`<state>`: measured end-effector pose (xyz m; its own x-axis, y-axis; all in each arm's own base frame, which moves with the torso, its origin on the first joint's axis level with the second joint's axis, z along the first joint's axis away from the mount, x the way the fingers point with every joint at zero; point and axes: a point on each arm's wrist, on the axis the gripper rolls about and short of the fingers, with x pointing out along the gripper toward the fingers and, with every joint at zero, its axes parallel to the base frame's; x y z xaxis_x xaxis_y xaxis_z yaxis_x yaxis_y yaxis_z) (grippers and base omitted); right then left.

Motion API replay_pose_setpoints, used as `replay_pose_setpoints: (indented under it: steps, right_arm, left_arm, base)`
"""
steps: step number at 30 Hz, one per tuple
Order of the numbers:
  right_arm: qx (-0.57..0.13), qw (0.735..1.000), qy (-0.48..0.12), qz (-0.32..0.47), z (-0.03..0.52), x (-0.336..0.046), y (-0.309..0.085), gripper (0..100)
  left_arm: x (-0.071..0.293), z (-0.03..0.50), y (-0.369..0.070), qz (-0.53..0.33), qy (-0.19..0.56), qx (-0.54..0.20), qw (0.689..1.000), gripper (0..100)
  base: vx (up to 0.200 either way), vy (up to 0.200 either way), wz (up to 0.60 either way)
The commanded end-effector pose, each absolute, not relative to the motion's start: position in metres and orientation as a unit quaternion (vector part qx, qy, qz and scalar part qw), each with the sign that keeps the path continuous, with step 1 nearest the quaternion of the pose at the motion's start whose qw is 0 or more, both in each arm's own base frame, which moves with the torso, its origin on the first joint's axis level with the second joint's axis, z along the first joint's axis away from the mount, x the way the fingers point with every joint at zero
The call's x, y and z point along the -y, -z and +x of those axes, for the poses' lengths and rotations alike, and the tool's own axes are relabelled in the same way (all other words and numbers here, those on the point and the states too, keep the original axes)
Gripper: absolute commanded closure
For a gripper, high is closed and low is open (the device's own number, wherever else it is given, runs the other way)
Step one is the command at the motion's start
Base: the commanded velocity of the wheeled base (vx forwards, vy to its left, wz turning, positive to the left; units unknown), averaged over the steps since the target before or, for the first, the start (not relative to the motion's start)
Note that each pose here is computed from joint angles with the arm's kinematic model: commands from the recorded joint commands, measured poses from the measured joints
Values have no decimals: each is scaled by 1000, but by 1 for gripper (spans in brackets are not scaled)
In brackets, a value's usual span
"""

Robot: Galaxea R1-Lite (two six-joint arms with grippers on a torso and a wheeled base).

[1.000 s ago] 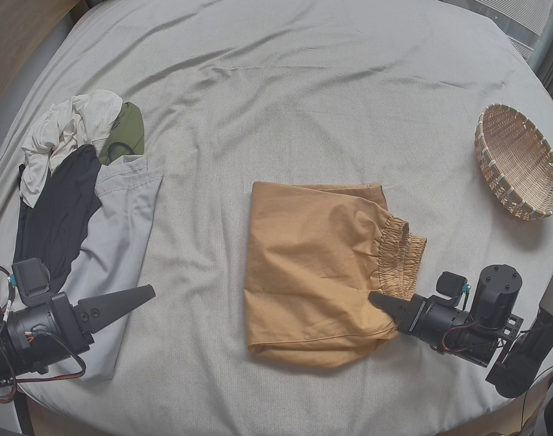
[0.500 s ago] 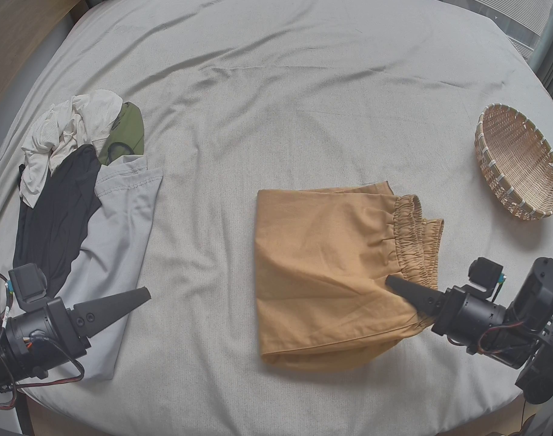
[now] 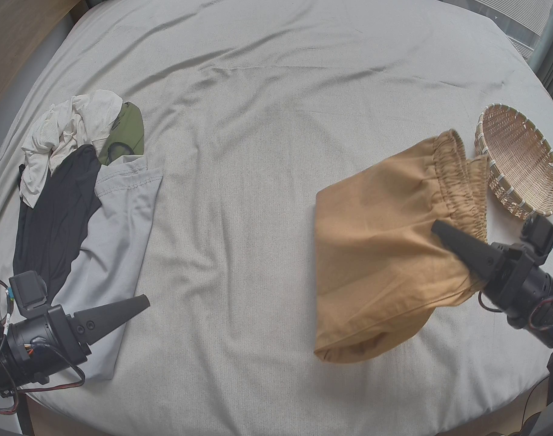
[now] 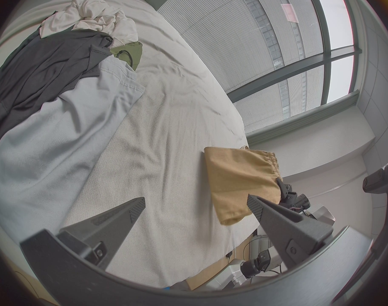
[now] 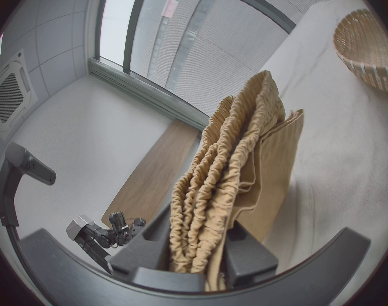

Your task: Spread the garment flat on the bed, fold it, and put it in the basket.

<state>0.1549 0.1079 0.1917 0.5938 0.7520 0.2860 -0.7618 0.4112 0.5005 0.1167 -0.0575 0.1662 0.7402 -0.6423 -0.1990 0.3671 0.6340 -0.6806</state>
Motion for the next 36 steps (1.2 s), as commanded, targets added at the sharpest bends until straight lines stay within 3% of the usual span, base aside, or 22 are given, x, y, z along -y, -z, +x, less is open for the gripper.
replay_pose_setpoints:
  steps: [1, 21, 30, 36]
  right_arm:
    - [43, 842, -445, 302, 157, -102, -208, 100]
    - [83, 851, -424, 300, 159, -89, -277, 100]
    - [108, 888, -380, 237, 171, -79, -281, 100]
    - [146, 915, -313, 210, 183, -56, -298, 100]
  left_arm:
    - [57, 116, -163, -317, 286, -223, 877, 0]
    - [57, 114, -160, -316, 287, -222, 877, 0]
    - [56, 113, -158, -316, 286, -226, 876, 0]
    - [56, 113, -155, -316, 286, -227, 876, 0]
  base:
    - [0, 0, 0]
    - [0, 0, 0]
    - [0, 0, 0]
    - [0, 0, 0]
